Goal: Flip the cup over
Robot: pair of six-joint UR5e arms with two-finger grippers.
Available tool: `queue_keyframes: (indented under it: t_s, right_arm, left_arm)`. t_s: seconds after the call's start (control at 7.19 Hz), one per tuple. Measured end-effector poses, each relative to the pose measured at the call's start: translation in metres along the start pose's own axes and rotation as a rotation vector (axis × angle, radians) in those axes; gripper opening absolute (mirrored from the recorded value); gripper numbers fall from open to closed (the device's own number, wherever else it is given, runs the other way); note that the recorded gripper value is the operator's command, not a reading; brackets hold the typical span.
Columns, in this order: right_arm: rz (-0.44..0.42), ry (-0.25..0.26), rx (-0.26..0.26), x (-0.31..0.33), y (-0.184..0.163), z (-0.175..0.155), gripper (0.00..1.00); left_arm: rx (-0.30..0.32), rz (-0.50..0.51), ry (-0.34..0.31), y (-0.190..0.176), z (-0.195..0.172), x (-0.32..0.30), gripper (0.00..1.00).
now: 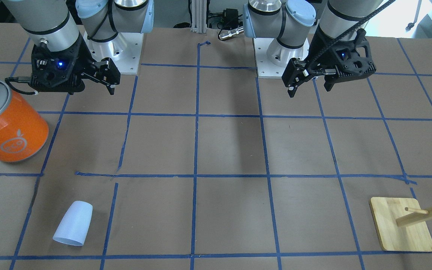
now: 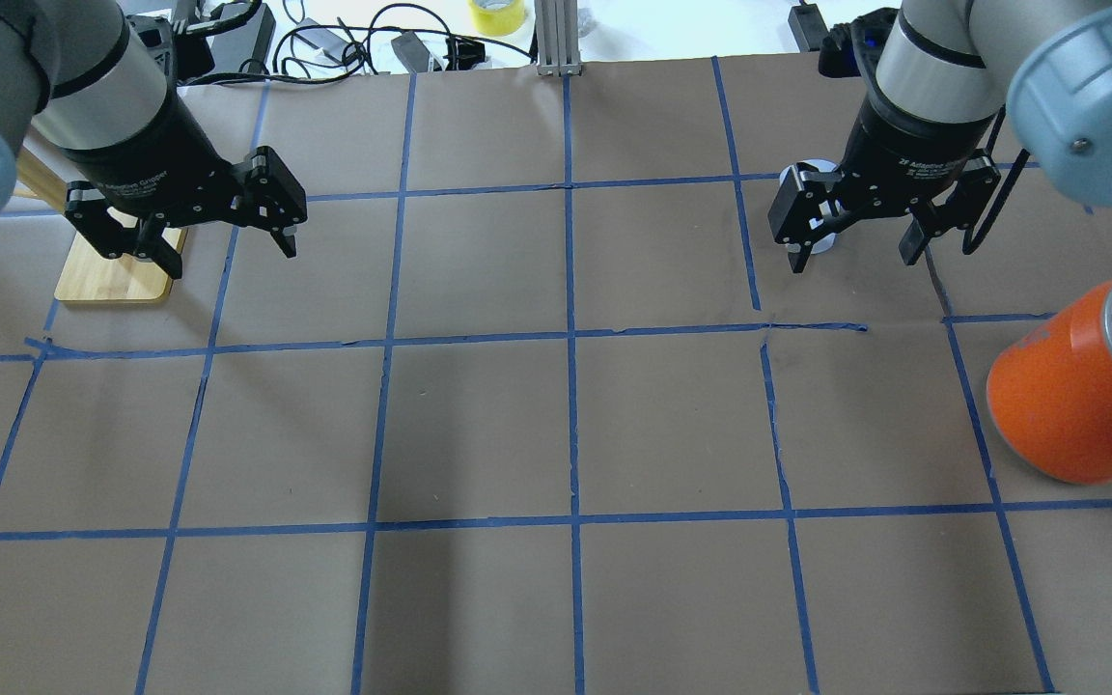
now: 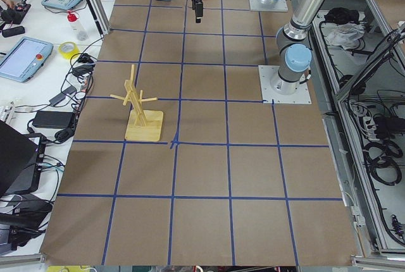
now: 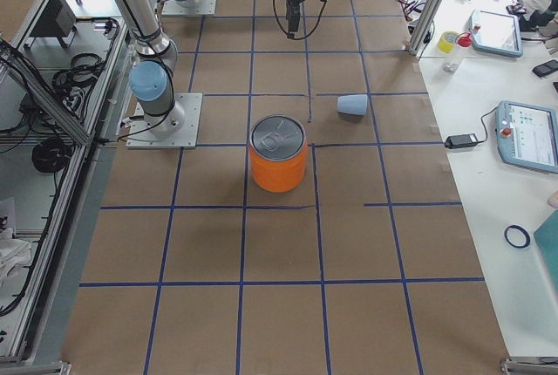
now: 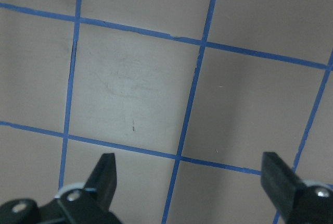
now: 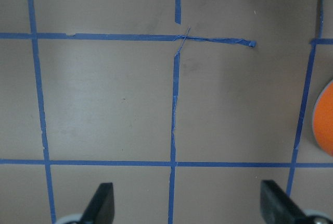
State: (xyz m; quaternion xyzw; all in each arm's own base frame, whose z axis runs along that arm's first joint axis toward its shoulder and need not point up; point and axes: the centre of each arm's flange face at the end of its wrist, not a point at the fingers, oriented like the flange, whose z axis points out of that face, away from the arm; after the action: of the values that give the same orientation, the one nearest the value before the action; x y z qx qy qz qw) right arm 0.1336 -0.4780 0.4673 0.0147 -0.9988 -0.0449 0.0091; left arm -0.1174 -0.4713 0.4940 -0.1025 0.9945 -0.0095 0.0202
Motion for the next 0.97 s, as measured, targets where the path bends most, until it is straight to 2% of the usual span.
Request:
queue_keyframes:
  t_s: [0.97]
  right_arm:
    - [0.000,-0.002,0.006,0.0001,-0.0007,-0.0005,1.00]
  left_arm:
    - [0.000,0.000,0.000,0.0001,0.0000,0.0001,1.00]
